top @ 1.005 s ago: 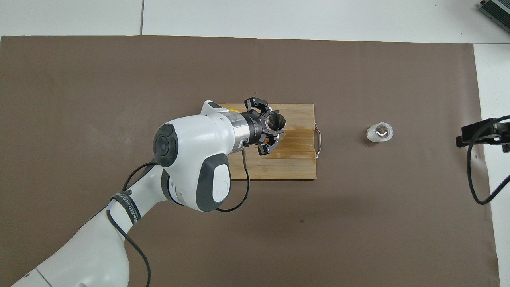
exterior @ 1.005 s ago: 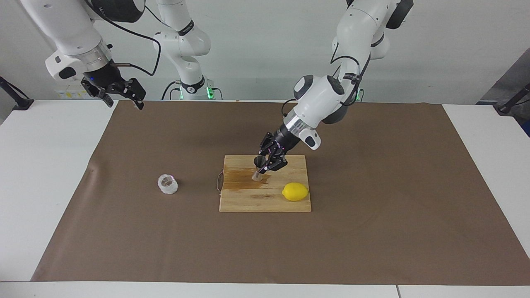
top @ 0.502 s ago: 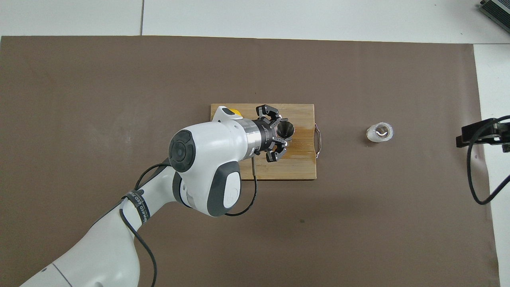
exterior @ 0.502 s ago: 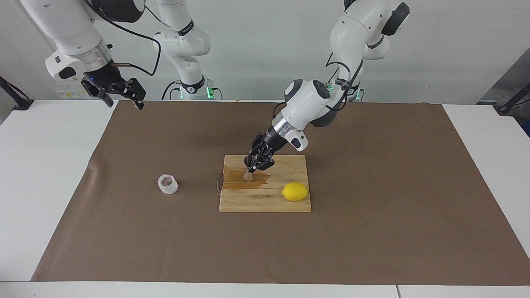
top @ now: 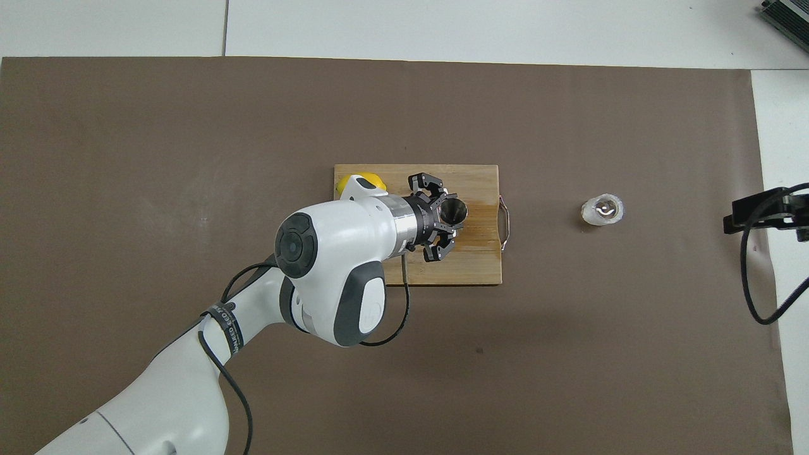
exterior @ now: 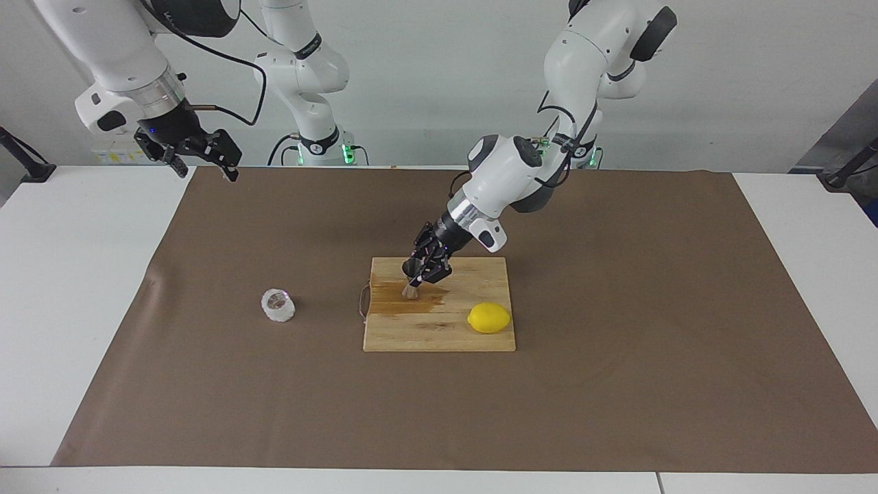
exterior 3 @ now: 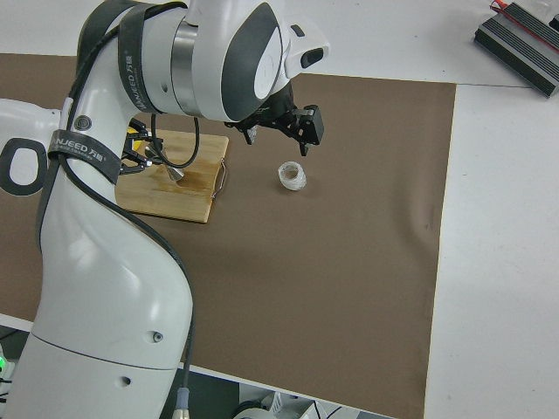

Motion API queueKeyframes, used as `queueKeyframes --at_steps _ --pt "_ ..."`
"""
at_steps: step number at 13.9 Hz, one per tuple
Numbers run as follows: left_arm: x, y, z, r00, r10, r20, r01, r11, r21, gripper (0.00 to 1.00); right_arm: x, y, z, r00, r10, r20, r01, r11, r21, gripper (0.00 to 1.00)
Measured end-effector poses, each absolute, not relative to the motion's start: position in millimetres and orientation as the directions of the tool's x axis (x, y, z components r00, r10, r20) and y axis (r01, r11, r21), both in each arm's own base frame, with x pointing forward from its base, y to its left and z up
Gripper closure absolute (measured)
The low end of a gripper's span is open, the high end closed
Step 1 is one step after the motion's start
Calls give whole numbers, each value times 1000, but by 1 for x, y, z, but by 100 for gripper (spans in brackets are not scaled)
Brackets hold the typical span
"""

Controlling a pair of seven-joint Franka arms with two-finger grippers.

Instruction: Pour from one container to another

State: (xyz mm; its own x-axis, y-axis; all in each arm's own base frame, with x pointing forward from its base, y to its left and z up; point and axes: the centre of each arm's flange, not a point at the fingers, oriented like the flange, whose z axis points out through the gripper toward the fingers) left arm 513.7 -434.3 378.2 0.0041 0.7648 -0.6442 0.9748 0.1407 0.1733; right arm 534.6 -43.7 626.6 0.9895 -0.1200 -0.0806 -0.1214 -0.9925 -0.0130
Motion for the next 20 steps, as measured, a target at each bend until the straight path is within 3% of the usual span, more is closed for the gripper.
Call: queueKeyframes --at_steps 8,9,13,20 --pt "508 -433 366 17 774 -634 973 133 188 49 535 -44 627 990 -120 -81 -121 -993 -13 0" --pt "508 -433 366 25 774 -632 972 127 195 44 535 -44 627 990 -120 -81 -121 -993 -13 0" --pt "508 -433 366 41 776 -630 972 116 206 1 535 -44 627 990 -120 -81 -121 -993 -13 0" --pt "502 -440 385 63 790 -610 989 34 145 0 535 -44 627 990 -120 -81 -121 -993 -13 0"
